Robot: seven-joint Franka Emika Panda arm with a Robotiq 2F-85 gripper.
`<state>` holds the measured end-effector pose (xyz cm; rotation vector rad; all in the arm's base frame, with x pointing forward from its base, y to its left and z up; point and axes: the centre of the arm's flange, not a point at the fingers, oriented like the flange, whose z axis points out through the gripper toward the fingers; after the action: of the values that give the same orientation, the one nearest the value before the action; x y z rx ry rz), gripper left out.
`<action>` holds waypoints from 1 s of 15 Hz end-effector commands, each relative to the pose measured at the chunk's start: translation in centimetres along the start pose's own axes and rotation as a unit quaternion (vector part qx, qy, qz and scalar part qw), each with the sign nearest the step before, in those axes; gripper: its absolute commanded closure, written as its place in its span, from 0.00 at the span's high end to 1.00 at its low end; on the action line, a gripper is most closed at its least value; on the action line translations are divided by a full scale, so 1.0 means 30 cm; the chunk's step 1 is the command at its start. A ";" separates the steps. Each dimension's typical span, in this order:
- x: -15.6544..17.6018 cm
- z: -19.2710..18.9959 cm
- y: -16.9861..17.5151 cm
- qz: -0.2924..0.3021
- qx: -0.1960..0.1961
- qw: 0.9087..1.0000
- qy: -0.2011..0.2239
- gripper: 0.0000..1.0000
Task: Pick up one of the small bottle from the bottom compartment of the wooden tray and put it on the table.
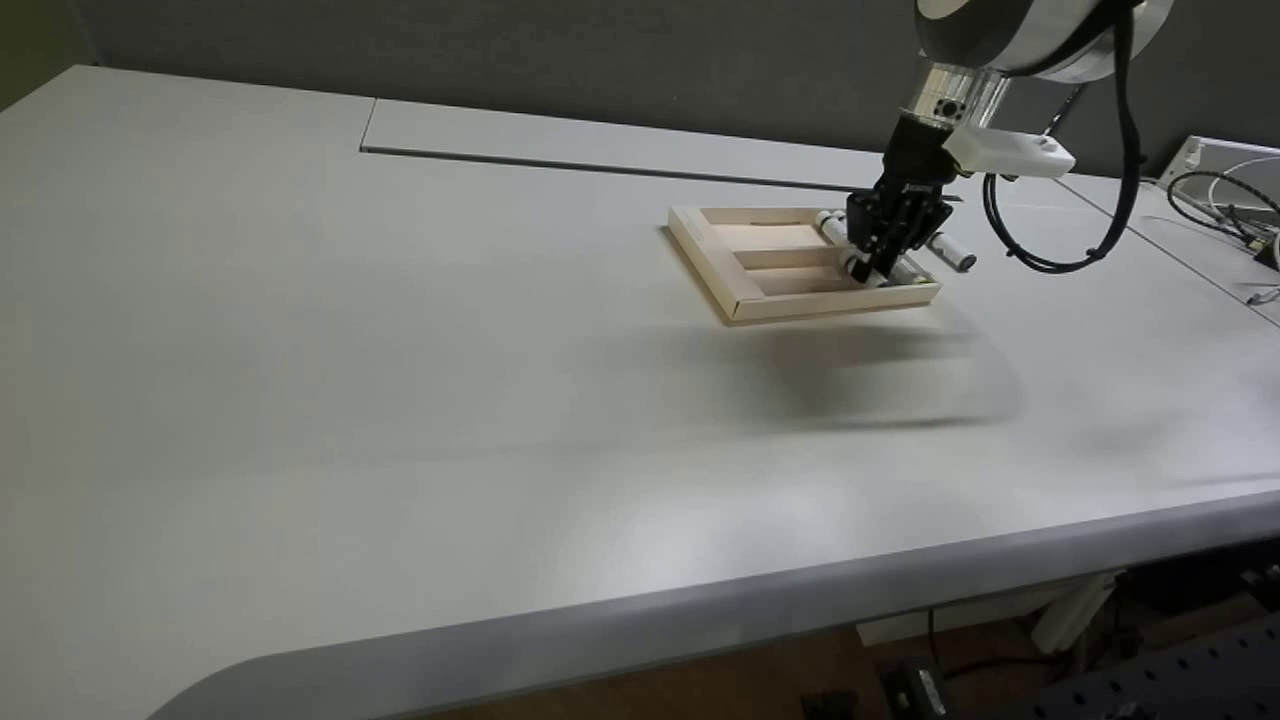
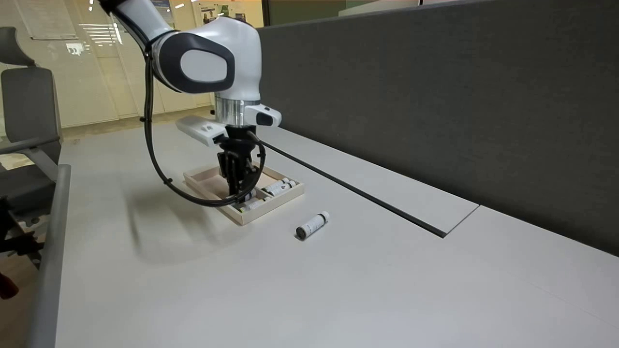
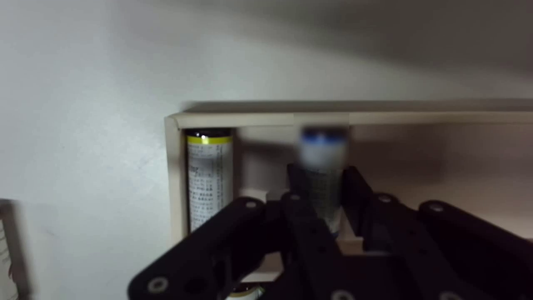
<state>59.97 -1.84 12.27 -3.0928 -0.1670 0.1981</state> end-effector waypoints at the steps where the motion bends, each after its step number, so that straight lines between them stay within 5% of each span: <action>1: 0.031 -0.106 0.016 0.012 0.009 1.000 -0.003 0.07; 8: 0.022 -0.350 0.147 0.042 0.011 0.999 0.025 0.07; 15: -0.047 -0.315 0.420 0.065 -0.024 0.997 0.019 0.07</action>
<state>61.70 -11.72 21.85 -3.1307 0.0446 0.1155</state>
